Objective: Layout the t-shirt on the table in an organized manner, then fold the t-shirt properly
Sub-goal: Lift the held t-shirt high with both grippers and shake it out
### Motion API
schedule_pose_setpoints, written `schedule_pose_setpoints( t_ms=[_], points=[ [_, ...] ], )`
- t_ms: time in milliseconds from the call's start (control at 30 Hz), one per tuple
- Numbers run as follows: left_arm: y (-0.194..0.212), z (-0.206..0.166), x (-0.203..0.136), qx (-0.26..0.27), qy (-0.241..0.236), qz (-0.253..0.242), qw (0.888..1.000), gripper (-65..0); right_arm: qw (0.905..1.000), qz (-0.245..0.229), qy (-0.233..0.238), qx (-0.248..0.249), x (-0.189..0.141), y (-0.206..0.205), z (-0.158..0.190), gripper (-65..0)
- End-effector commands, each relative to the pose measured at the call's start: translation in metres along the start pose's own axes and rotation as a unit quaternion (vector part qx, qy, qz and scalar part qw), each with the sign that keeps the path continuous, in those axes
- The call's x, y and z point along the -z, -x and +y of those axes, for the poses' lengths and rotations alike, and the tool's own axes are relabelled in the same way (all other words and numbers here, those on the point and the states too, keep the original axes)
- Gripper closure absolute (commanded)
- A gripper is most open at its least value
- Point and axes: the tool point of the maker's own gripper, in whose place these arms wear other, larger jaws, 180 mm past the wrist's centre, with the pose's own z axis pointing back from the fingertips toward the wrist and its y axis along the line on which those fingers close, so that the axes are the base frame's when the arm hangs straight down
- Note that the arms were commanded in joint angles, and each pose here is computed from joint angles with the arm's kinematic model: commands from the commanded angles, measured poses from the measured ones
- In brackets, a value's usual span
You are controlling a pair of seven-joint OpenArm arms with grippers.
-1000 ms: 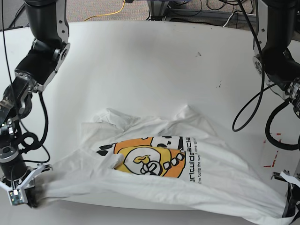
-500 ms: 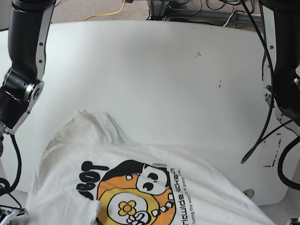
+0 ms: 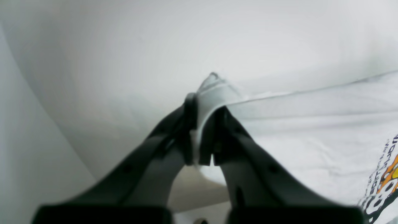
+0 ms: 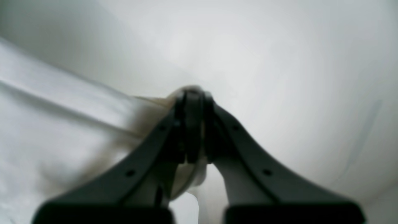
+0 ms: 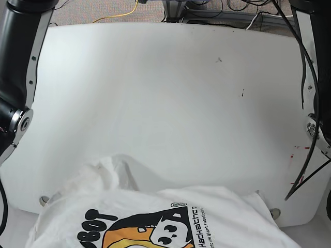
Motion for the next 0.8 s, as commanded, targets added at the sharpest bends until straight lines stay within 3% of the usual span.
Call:
schedule_pose_setpoints(
  t_ms=[0, 433, 767],
  points=[
    [-0.037, 0.008, -0.010, 0.013, -0.015, -0.050, 0.999, -0.6, 0.9980, -0.043, 0.045, -0.013, -0.021, -0.036, -0.026, 0.0],
    [-0.066, -0.010, -0.037, 0.059, -0.015, -0.081, 0.995, -0.6, 0.9884, -0.075, 0.100, -0.087, -0.073, -0.071, -0.015, 0.0],
    [-0.056, 0.001, -0.038, 0.062, -0.023, -0.059, 0.996, -0.6, 0.9913, -0.055, 0.085, -0.085, -0.065, -0.054, -0.005, 0.0]
  ],
)
